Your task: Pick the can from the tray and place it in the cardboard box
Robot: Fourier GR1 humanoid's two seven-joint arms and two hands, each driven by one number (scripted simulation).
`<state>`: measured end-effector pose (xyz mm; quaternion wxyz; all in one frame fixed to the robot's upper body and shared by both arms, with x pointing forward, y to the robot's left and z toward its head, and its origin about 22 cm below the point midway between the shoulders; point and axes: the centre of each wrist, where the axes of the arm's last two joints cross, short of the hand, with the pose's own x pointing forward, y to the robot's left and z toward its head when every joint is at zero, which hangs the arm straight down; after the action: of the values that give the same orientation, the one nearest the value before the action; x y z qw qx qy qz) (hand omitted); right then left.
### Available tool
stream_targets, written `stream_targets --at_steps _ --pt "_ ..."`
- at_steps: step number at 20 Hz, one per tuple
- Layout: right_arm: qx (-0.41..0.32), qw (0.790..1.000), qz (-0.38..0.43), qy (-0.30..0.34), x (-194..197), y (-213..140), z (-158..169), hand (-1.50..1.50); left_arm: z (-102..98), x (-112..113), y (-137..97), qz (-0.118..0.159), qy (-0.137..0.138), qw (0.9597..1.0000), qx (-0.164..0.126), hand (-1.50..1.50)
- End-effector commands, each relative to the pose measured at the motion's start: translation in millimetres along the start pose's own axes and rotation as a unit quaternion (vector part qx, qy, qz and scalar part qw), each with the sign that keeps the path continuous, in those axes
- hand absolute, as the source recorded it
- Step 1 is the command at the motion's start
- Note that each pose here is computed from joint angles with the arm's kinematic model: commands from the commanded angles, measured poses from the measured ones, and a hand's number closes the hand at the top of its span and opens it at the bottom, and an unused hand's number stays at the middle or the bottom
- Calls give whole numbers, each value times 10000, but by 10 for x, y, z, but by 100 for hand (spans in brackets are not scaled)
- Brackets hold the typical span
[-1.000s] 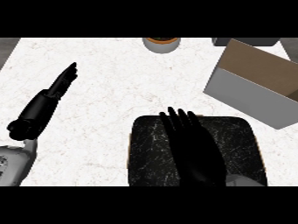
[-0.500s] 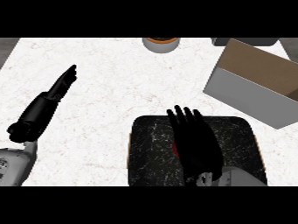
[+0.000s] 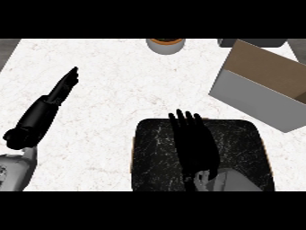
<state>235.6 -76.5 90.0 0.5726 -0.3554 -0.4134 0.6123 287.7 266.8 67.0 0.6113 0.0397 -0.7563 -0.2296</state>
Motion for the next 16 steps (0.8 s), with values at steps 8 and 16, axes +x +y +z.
stream_targets --at_steps 8,16 --pt "40 9972 177 722 -246 270 -21 -150 -106 -41 23 30 -9 9999 107 0" --pt "150 9991 363 145 -62 513 -219 150 96 -178 -128 11 1 10000 -16 0"
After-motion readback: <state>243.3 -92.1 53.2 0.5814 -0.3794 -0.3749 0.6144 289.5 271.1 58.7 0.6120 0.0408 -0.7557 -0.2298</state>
